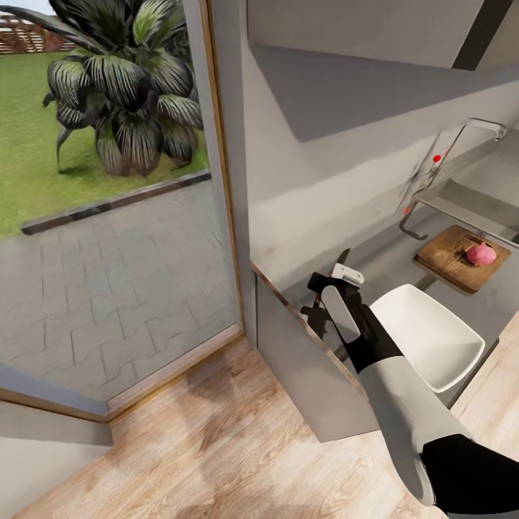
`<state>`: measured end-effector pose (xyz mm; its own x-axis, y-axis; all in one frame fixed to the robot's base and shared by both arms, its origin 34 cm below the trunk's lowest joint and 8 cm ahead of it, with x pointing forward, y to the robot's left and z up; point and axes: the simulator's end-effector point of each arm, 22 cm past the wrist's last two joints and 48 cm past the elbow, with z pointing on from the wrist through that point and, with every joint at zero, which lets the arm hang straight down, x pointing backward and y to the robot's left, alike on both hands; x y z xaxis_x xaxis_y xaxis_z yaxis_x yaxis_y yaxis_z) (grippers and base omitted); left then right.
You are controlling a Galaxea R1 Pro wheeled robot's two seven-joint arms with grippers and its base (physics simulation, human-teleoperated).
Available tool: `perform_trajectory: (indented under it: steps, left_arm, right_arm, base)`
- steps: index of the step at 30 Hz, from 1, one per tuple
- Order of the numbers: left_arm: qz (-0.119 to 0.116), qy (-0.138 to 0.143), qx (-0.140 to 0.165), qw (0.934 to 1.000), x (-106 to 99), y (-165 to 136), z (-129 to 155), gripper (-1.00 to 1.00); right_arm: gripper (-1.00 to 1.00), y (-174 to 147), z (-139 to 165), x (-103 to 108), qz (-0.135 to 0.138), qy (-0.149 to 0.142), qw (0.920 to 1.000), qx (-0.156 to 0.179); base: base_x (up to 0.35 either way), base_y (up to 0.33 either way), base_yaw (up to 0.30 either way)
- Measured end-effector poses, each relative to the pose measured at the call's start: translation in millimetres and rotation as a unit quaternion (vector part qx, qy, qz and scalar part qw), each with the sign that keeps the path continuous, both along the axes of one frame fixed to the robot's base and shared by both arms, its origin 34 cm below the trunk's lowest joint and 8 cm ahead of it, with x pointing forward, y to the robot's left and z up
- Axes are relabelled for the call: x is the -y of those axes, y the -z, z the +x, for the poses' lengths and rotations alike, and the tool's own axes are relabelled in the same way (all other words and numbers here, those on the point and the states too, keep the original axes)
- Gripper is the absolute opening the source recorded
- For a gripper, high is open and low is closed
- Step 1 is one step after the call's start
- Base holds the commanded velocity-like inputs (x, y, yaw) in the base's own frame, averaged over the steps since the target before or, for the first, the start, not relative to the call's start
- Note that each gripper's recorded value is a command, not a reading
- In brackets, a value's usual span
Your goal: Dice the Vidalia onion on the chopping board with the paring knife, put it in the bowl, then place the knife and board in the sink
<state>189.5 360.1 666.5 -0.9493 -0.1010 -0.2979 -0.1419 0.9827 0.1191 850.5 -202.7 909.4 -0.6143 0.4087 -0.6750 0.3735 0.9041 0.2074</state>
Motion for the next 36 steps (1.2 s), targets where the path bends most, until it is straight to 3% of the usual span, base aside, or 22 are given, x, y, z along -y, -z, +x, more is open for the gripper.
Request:
perform_trajectory:
  steps: [13, 16, 36]
  left_arm:
    - [0.000, 0.000, 0.005, 1.0000, 0, -1, 4, 1.00]
    - [0.000, 0.000, 0.007, 1.0000, 0, -1, 5, 1.00]
    - [0.000, 0.000, 0.025, 0.9997, 0, -4, 17, 1.00]
  right_arm:
    - [-1.00, 2, -3, 0, -0.003, 0.000, 1.0000, -0.006]
    - [-1.00, 2, -4, -5, 0.011, 0.002, 0.9999, -0.009]
    - [-1.00, -30, 1, -13, 0.013, -0.004, 0.9998, 0.016]
  base:
    - [0.000, 0.000, 0.000]
    - [0.000, 0.000, 0.000]
    - [0.000, 0.000, 0.000]
